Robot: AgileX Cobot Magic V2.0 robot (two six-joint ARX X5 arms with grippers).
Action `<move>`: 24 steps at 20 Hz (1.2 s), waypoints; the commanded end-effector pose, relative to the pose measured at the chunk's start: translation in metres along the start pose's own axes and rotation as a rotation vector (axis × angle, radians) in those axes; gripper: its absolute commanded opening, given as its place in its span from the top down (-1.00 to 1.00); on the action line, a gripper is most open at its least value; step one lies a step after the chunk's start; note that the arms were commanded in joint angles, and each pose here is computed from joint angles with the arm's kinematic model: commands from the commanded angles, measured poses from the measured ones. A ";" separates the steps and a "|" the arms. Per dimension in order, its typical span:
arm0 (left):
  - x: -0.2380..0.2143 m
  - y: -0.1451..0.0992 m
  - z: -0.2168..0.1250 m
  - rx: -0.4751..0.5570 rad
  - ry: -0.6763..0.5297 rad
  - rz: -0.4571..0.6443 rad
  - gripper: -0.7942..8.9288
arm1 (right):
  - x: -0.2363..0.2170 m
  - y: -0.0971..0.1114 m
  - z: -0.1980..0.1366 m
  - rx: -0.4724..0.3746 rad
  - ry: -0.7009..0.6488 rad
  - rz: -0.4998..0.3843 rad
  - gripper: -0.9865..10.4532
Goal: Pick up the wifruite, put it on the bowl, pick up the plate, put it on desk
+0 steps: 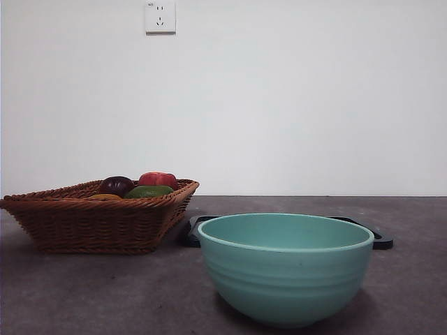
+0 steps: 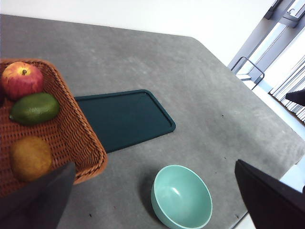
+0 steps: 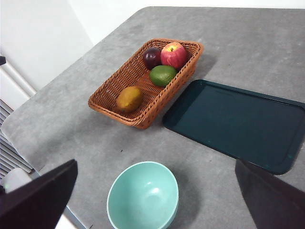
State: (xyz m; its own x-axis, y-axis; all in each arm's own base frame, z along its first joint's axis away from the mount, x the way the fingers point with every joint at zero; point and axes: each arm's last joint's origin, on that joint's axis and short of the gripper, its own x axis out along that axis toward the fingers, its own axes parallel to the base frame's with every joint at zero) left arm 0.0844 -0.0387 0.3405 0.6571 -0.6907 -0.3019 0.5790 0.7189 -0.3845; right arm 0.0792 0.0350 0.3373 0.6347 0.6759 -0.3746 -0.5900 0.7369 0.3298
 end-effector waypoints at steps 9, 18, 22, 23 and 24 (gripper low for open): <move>0.009 0.003 0.013 -0.061 0.190 0.067 -0.49 | -0.003 0.004 0.004 0.009 -0.006 0.061 -0.25; 0.038 0.016 0.050 -0.085 0.394 0.309 -0.49 | -0.003 0.004 0.001 0.016 0.019 0.059 -0.25; 0.062 0.023 0.064 -0.096 0.474 0.345 -0.48 | -0.006 0.005 -0.001 0.026 0.034 0.062 -0.25; 0.069 0.025 0.067 -0.095 0.496 0.357 -0.47 | -0.008 0.006 -0.001 0.025 0.033 0.062 -0.25; 0.076 0.027 0.069 -0.092 0.514 0.372 -0.44 | -0.009 0.007 -0.002 0.026 0.034 0.061 -0.25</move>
State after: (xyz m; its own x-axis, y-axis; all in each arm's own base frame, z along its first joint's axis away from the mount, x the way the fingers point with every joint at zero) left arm 0.1767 -0.0632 0.3633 0.4746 -0.3698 -0.7987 0.2812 0.9236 -0.2606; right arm 0.0715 0.0345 0.3335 0.5745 0.7086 -0.4097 -0.5958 0.7053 0.3841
